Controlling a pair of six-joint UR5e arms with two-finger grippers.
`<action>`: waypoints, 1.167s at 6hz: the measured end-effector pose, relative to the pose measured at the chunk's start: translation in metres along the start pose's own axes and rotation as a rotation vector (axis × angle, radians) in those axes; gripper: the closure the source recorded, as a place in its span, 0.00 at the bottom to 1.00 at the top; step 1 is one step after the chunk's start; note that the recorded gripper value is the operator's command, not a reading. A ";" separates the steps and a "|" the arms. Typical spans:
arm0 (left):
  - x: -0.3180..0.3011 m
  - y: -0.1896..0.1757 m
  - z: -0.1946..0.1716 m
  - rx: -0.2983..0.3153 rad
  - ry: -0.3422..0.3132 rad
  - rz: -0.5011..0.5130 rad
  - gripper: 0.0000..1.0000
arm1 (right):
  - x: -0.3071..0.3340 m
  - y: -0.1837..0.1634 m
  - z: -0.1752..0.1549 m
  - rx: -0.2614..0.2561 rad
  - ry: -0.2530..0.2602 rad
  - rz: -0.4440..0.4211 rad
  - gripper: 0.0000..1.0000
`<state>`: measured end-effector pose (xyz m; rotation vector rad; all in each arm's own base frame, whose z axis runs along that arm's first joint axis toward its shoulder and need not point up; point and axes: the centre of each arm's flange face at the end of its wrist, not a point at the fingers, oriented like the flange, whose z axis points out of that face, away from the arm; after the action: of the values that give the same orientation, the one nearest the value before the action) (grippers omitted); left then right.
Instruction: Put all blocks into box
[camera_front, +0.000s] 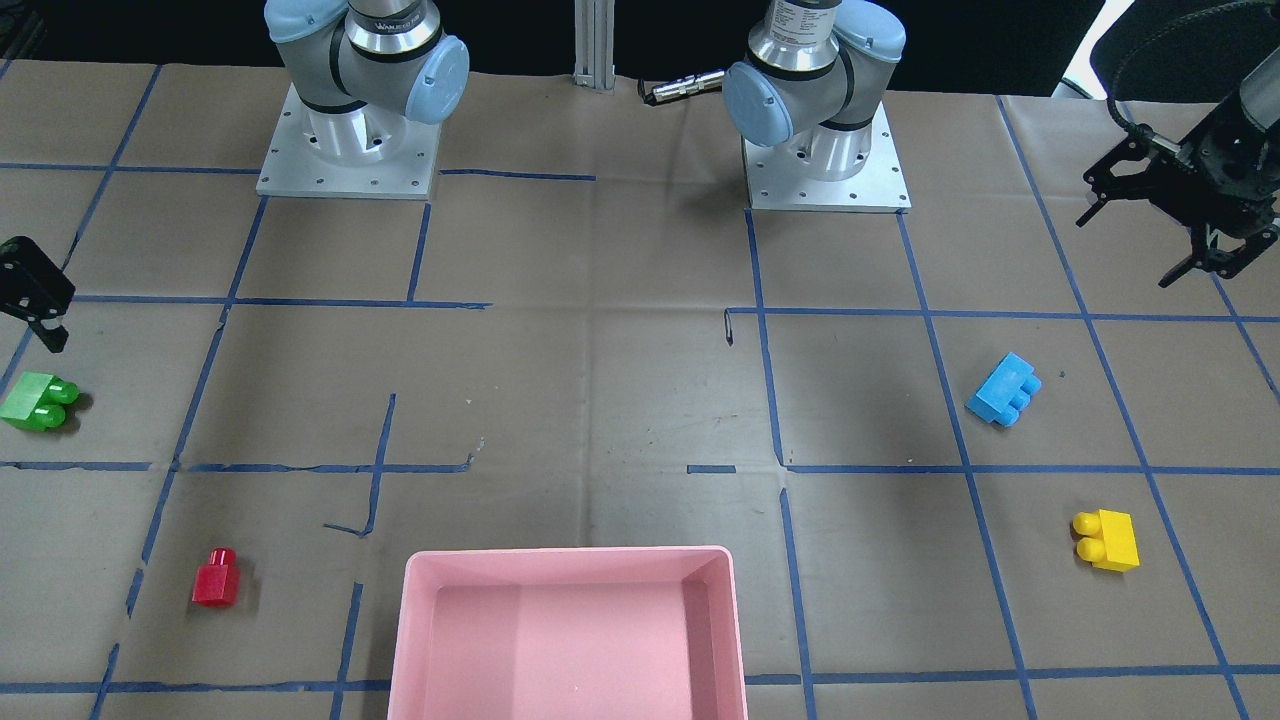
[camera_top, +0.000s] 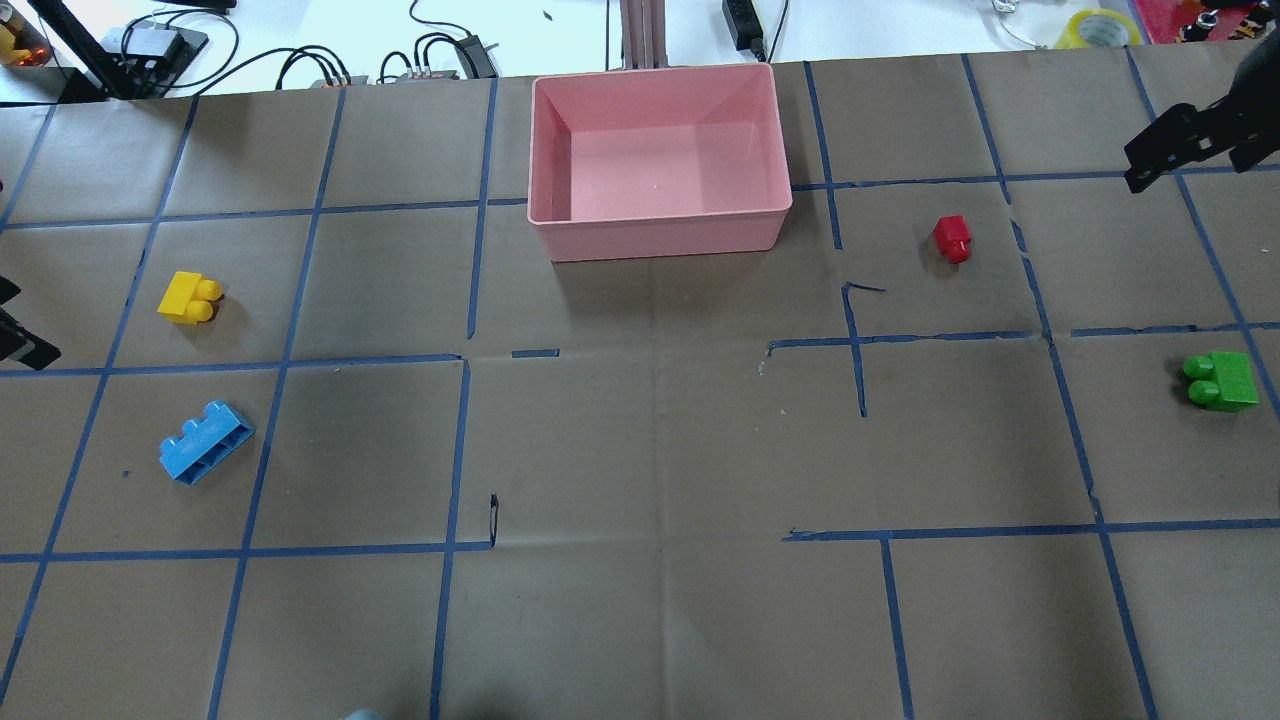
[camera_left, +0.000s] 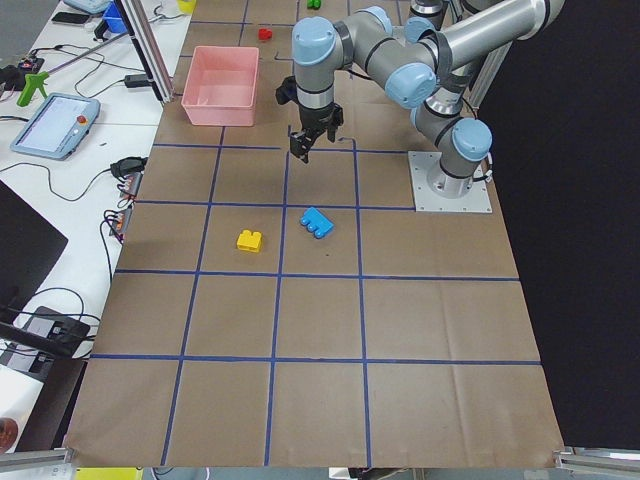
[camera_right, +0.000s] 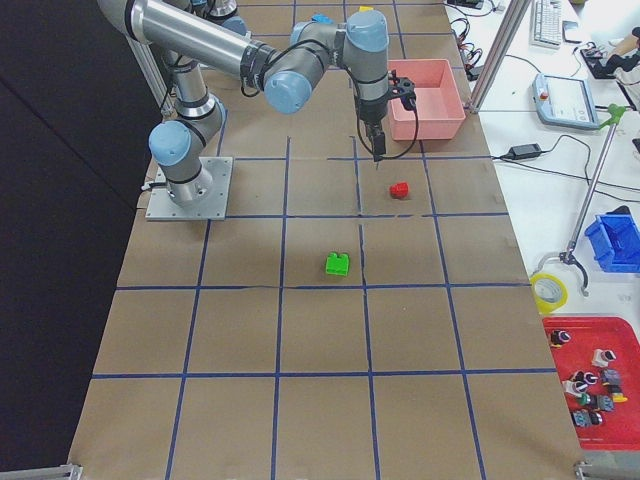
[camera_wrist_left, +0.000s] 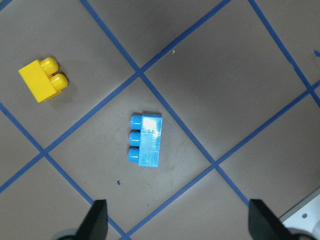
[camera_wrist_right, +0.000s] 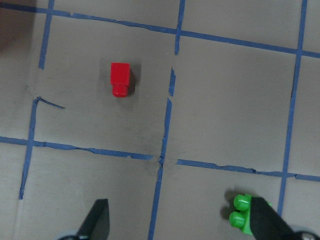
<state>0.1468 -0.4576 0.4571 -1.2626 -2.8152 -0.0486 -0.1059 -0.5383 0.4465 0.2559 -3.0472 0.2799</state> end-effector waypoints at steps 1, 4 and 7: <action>-0.001 0.000 0.017 0.001 -0.002 0.023 0.01 | 0.026 0.001 0.016 -0.005 0.003 -0.006 0.00; 0.005 0.001 0.089 0.008 -0.062 0.035 0.01 | 0.093 0.002 0.086 -0.037 -0.008 -0.028 0.00; -0.009 0.000 0.144 0.017 -0.087 -0.010 0.01 | 0.121 0.003 0.159 -0.068 -0.033 -0.006 0.01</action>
<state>0.1469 -0.4569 0.3124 -1.2777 -2.8887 0.0304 -0.2344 -0.5844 0.3008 0.2685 -3.0806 0.1731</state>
